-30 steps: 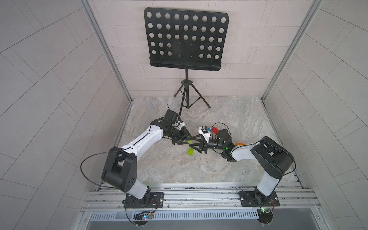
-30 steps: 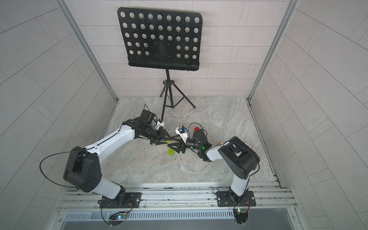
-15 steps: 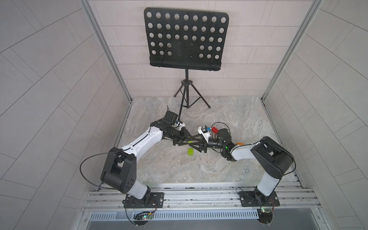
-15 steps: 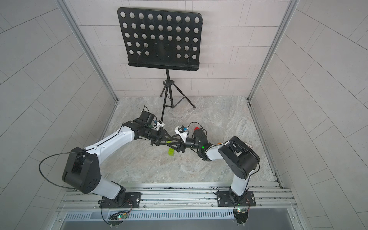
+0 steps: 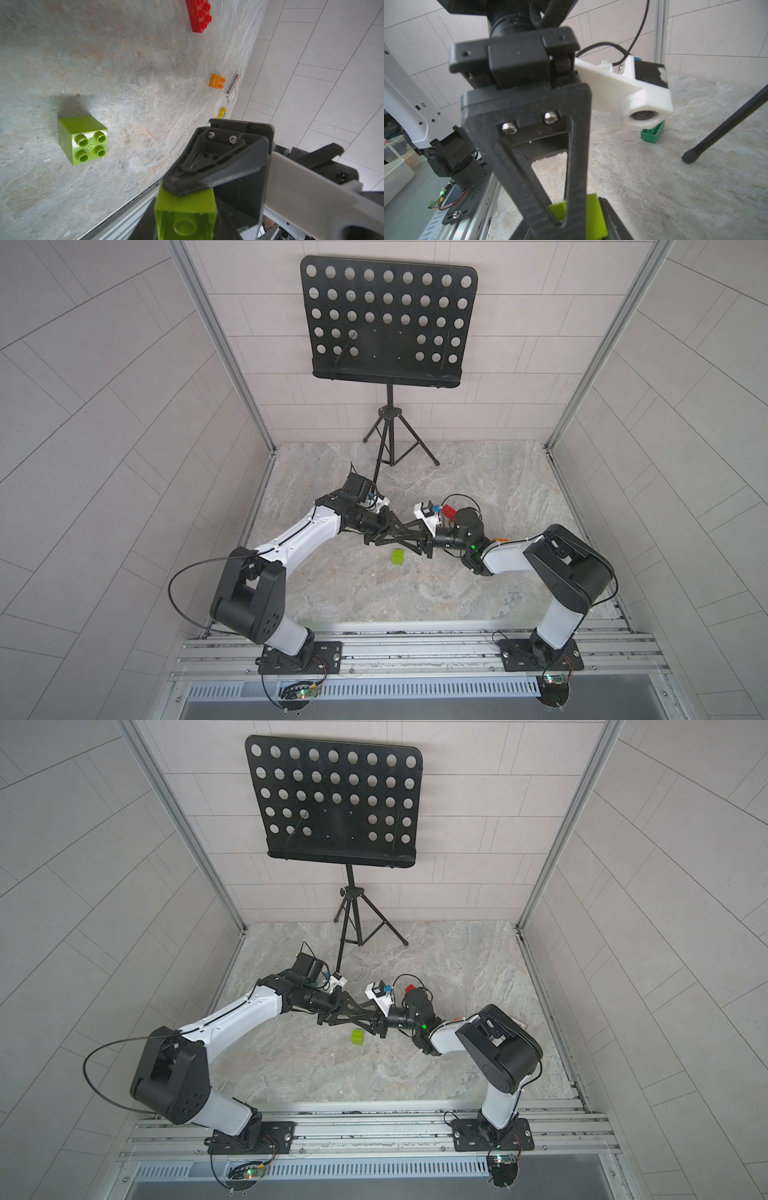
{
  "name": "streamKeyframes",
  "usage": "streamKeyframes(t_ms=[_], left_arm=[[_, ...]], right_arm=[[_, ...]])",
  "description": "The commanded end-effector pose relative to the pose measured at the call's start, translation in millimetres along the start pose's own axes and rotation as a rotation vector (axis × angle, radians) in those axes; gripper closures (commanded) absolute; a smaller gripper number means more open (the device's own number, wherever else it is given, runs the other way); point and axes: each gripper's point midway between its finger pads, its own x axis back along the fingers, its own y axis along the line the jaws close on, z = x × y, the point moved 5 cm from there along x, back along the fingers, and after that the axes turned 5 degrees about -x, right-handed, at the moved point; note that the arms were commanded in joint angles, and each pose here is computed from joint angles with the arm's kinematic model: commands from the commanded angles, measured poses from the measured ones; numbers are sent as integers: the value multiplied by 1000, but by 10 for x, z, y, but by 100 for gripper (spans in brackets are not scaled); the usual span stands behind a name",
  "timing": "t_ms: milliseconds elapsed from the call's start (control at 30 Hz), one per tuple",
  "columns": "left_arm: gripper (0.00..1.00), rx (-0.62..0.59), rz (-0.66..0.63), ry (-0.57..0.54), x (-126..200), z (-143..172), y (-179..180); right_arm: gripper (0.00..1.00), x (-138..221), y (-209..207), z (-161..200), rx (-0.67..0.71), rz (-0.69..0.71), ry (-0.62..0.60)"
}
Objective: Assemble an ice cream with lego
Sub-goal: Pick up the lego brick from the center of the board.
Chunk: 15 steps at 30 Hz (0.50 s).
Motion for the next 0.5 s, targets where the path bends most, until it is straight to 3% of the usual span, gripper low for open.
streamKeyframes(t_ms=[0, 133, 467], left_arm=[[66, -12, 32, 2, 1, 11, -69], [60, -11, 36, 2, -2, 5, -74], [33, -11, 43, -18, 19, -42, -123]], right_arm=[[63, -7, 45, -128, 24, -15, -19], [71, -3, 42, -162, 5, -19, -10], [84, -23, 11, -158, -35, -4, 29]])
